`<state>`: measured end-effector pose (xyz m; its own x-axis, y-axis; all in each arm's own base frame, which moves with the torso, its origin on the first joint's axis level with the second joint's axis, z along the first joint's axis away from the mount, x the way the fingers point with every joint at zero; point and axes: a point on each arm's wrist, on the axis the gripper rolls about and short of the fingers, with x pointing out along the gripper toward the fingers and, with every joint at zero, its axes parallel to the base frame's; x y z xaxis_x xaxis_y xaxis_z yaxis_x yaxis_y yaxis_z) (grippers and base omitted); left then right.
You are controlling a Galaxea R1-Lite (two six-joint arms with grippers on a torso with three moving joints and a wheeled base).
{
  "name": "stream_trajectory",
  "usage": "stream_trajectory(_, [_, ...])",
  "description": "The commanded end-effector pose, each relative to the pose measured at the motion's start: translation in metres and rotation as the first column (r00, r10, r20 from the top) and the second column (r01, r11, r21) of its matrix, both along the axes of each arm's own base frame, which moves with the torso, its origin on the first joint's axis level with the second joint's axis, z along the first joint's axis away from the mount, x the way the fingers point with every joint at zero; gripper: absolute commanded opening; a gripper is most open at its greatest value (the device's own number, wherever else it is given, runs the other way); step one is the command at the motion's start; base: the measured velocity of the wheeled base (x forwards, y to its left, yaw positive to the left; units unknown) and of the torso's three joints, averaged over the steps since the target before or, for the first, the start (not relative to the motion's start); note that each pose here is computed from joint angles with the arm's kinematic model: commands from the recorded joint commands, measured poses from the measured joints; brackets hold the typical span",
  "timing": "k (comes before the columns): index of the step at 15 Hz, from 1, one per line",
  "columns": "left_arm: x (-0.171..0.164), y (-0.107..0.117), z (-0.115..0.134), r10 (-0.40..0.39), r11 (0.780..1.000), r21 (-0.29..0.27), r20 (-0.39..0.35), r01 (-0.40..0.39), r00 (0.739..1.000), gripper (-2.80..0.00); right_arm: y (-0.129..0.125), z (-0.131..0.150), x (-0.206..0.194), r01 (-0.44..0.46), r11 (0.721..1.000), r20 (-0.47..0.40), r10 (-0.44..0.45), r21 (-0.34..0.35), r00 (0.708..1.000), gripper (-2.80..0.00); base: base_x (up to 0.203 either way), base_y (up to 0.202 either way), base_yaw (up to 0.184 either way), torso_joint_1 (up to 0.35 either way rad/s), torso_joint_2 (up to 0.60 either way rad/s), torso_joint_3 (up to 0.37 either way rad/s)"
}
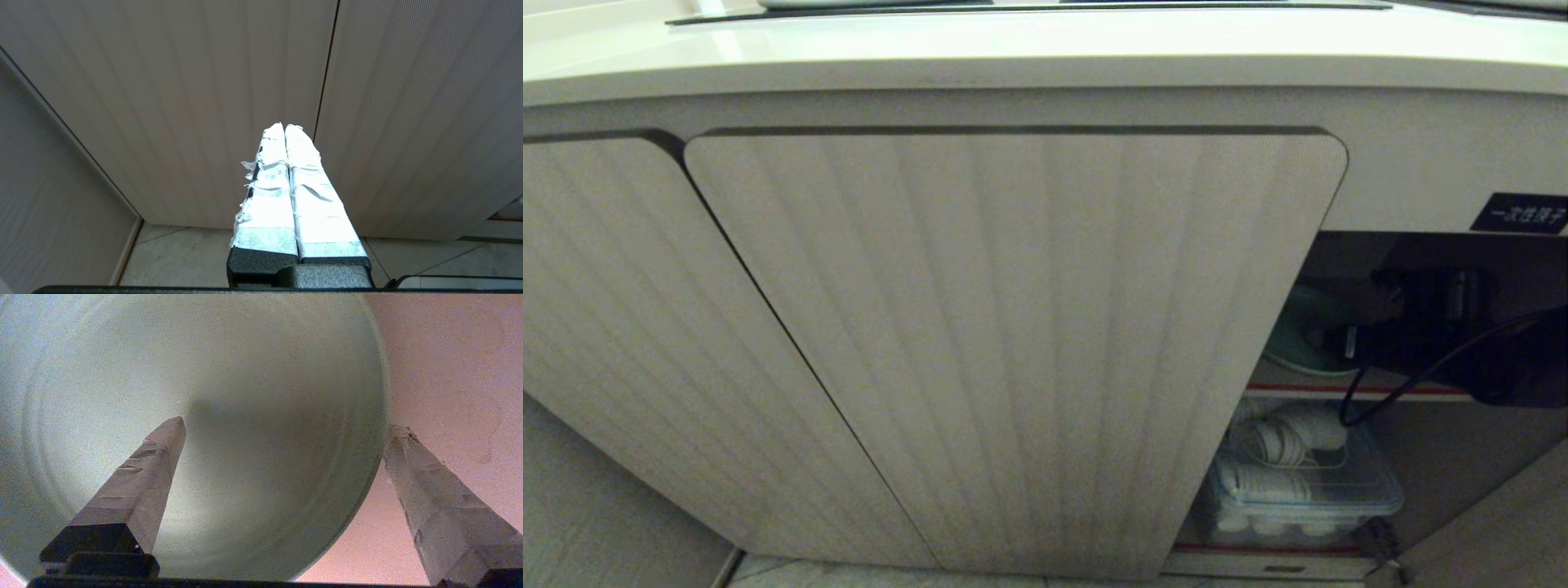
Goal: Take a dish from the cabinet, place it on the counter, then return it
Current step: Take the plate from the cabinet
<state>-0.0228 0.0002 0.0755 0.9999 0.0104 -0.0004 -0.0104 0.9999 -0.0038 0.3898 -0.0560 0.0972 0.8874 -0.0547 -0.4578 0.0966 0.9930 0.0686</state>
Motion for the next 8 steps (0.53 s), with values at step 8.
stream_trajectory(8, [0.0000,0.0000,0.0000,-0.001,1.000,-0.001,0.000,0.001,1.000,-2.80,0.0046,0.0011,0.0012,0.006,0.999,0.012,-0.006,0.033,1.000,-2.80,0.000,0.000,0.000,0.000,0.00,0.000])
